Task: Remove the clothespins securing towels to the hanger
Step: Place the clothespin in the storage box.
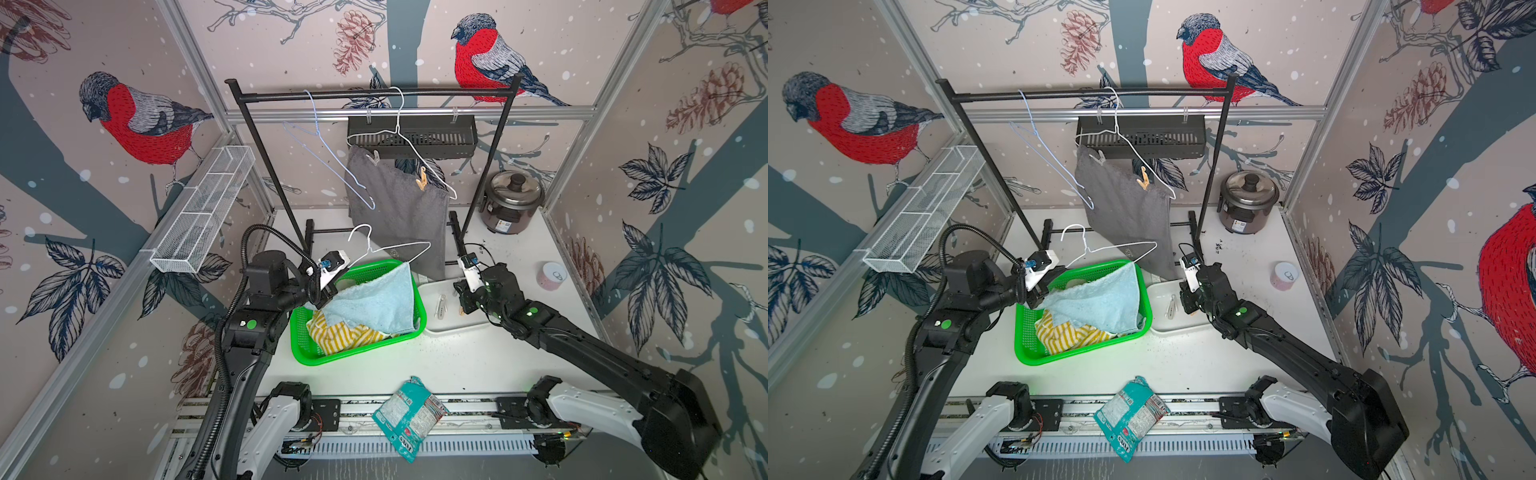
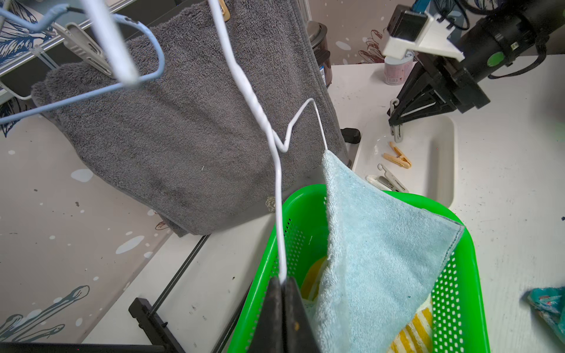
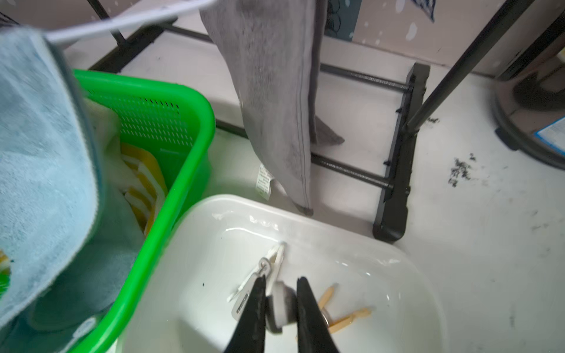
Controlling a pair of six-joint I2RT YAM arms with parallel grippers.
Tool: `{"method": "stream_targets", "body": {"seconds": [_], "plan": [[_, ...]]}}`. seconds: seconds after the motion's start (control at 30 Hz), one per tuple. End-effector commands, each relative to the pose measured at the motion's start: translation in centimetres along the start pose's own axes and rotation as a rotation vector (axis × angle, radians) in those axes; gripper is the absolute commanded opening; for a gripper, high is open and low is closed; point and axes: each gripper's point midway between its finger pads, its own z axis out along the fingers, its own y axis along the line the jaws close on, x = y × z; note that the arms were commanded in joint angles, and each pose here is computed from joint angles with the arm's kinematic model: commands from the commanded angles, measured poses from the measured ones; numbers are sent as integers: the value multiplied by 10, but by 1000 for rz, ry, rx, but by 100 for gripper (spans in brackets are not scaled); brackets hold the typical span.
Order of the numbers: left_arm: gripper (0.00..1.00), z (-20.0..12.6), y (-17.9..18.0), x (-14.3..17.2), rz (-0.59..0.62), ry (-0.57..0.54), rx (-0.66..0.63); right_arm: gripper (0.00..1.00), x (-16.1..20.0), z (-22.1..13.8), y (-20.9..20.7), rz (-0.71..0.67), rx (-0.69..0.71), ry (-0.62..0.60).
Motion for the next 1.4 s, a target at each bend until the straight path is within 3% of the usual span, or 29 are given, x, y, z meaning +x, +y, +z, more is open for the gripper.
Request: {"method": "stream_targets", "body": {"seconds": [0.0,0.47,0.87,1.0,1.1,1.37], "plan": [[0,-2,0,-1,3,-5,-8,11,7,9,-4,88,-15,8],[0,-1,0,0,10,-5,-5,22,40,33,-27,188,42,108],[0,-2,1,-3,9,-14,-9,69,27,23,-34,184,79,65],[0,-4,1,-6,13,-24,-14,71,11,13,-32,161,69,14],[0,-6,2,-6,14,-21,-26,70,-19,-4,-17,133,-21,-96],[0,-9,12,-9,-22,8,-66,72,-101,-88,62,45,-492,-471]]}}
